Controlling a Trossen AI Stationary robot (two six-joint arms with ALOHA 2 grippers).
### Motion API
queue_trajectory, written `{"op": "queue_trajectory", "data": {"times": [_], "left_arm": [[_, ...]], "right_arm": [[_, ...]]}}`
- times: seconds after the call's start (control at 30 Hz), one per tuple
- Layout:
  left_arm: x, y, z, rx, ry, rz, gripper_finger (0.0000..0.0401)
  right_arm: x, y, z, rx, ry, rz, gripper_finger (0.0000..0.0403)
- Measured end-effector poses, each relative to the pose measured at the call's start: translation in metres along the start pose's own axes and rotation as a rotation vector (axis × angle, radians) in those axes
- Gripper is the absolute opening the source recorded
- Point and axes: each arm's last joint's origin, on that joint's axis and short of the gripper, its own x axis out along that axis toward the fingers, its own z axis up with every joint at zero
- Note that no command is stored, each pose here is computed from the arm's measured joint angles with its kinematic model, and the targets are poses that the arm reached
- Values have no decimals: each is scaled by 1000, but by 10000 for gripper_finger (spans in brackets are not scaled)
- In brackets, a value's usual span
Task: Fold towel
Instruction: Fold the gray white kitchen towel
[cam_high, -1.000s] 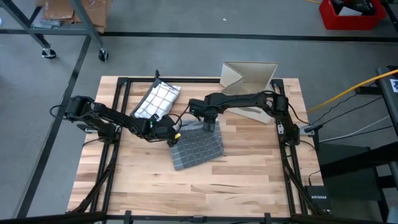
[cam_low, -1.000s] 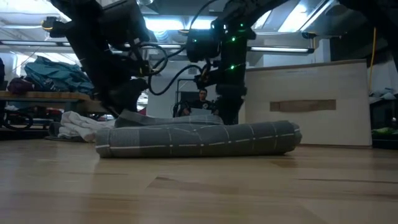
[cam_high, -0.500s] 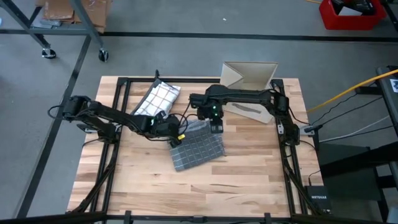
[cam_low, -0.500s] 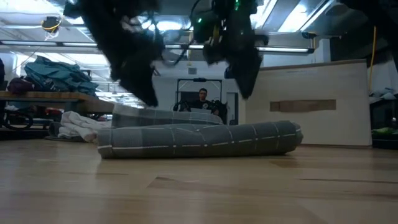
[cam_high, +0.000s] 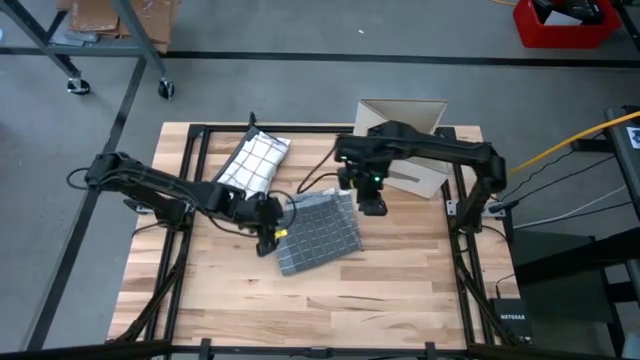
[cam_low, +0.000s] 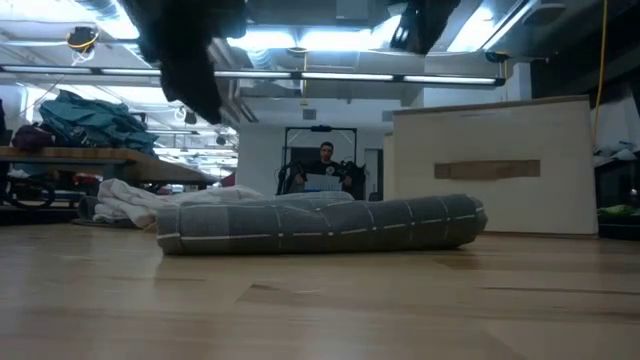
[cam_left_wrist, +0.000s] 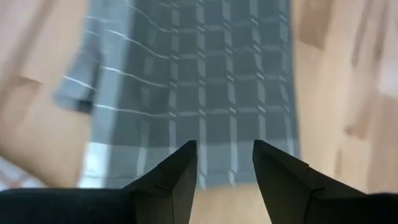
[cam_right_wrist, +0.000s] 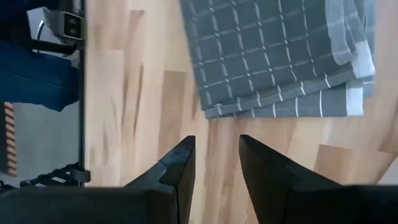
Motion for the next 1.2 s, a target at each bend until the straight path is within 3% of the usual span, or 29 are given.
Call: {"op": "queue_trajectory", "data": {"times": [0.2,0.43,0.6,0.87,1.0,1.2], "left_arm": [[0,-26,-15,92,31,-67,148],[-5,-47,-29,153,48,-120,145],[-8,-55,-35,148,40,-126,145],[-4,-66,-36,165,-33,-126,145],[4,-69,-37,178,-42,-97,145],[31,-76,-41,190,-17,-69,145]], "right_arm": [[-18,45,-13,-32,-69,-120,127],[9,94,-28,-52,-205,-280,127],[33,120,-52,20,-315,-352,127],[73,129,-126,280,-614,-681,127],[101,124,-134,478,-802,-629,127],[134,115,-126,533,-831,-527,127]]}}
